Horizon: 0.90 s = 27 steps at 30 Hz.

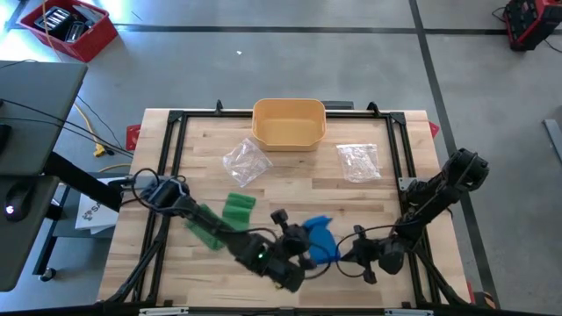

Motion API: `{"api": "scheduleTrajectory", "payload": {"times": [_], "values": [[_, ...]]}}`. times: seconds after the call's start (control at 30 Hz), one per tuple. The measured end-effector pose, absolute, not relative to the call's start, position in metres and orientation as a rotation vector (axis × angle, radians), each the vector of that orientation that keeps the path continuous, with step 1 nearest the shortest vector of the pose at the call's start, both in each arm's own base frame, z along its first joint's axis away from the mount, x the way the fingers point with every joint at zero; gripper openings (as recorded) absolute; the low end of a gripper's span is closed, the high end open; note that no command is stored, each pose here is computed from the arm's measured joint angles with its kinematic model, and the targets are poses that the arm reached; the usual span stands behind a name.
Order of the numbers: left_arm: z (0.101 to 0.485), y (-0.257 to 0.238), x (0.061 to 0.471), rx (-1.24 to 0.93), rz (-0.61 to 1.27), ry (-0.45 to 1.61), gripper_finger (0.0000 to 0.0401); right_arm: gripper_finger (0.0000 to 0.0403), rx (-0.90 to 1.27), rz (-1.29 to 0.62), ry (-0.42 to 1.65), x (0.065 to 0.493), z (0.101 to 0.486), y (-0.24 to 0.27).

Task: Roll bandage
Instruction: Roll the blue bandage

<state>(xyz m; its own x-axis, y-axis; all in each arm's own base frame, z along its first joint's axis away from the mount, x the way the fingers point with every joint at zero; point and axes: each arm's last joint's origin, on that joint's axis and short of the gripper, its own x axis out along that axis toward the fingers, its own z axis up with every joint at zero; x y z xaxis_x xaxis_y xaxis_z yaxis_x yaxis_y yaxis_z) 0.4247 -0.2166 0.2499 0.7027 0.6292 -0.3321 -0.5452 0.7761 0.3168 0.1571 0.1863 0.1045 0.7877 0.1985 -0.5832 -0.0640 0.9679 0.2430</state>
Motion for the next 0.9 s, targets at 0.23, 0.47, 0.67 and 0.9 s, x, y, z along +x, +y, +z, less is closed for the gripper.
{"api": "scheduleTrajectory", "payload": {"times": [0.23,0.47,0.67,0.9], "values": [[0.200,-0.167,0.433,0.196,0.767,0.521,0.0048,0.0000,0.222,0.032,0.698,0.164,0.099,0.172],[0.194,-0.124,0.446,0.234,0.731,0.658,0.0113,0.0000,0.223,-0.010,0.706,0.169,0.098,0.165],[0.189,-0.104,0.446,0.204,0.685,0.778,0.0159,0.0000,0.245,-0.016,0.714,0.168,0.097,0.166],[0.193,-0.098,0.437,0.153,0.708,0.846,0.0216,0.0000,0.214,0.063,0.710,0.170,0.105,0.179]]}}
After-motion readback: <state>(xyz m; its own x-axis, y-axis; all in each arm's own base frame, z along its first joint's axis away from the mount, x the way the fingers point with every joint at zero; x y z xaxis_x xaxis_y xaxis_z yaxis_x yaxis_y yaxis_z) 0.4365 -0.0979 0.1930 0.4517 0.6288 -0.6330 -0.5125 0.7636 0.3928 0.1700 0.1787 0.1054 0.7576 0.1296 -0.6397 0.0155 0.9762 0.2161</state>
